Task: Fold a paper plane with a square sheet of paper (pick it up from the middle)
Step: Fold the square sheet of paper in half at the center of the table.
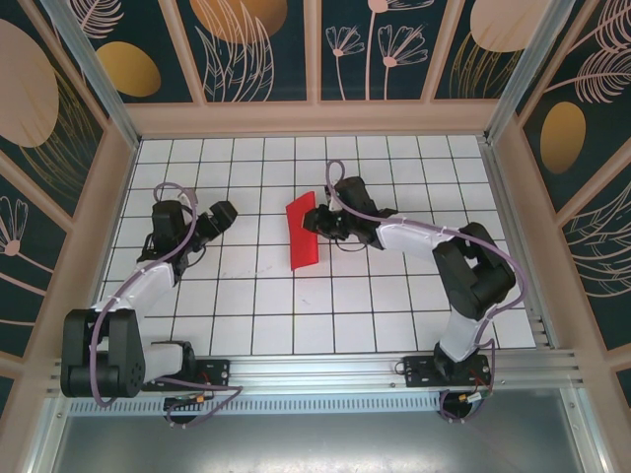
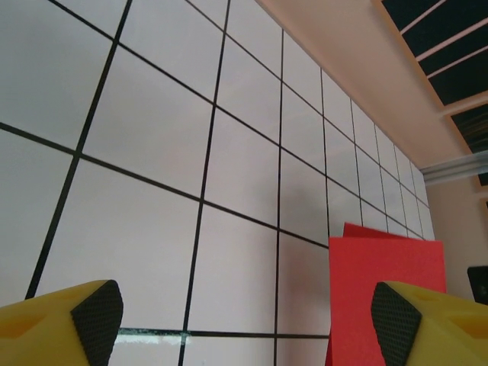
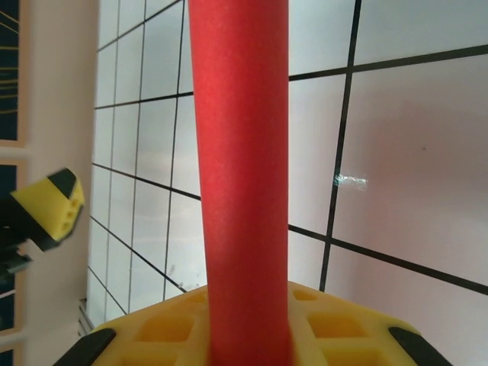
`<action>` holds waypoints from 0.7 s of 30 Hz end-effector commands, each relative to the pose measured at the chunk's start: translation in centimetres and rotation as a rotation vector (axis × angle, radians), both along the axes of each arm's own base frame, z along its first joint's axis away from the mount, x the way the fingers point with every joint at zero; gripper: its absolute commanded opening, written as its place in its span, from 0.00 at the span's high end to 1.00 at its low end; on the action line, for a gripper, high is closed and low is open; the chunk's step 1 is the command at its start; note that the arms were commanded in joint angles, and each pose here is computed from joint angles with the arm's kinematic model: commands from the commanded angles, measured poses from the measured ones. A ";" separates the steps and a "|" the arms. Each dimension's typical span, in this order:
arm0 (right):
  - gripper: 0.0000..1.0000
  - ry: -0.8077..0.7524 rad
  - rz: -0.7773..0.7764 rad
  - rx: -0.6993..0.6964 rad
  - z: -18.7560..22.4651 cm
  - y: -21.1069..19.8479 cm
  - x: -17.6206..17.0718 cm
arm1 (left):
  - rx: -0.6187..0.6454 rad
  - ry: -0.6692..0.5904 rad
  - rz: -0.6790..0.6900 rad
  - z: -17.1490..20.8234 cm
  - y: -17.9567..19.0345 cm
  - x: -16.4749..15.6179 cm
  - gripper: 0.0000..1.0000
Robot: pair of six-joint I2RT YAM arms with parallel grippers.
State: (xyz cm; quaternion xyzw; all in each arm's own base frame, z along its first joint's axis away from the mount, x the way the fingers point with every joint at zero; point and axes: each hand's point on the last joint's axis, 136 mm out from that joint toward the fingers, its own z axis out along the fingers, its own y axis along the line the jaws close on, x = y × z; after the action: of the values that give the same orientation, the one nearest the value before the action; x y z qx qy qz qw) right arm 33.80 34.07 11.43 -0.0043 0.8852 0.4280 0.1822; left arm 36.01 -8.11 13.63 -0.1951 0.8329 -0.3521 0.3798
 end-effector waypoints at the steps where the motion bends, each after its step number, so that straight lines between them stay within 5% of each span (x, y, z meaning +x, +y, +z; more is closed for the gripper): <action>1: 0.74 0.032 0.005 0.077 0.0 0.1 -0.2 | -0.063 -0.031 -0.055 0.7 -1.9 0.1 0.17; 21: 0.74 0.174 -0.055 -0.046 -7.9 -2.9 -0.5 | -0.107 0.086 -0.286 -4.0 -13.5 -0.2 0.62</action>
State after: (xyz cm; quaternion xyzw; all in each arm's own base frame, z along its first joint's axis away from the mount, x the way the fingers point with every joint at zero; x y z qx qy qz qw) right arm 33.16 31.63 4.43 0.0458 0.9052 0.4058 0.1173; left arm 34.83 -20.08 8.43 -0.1224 0.8599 -0.4187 0.2651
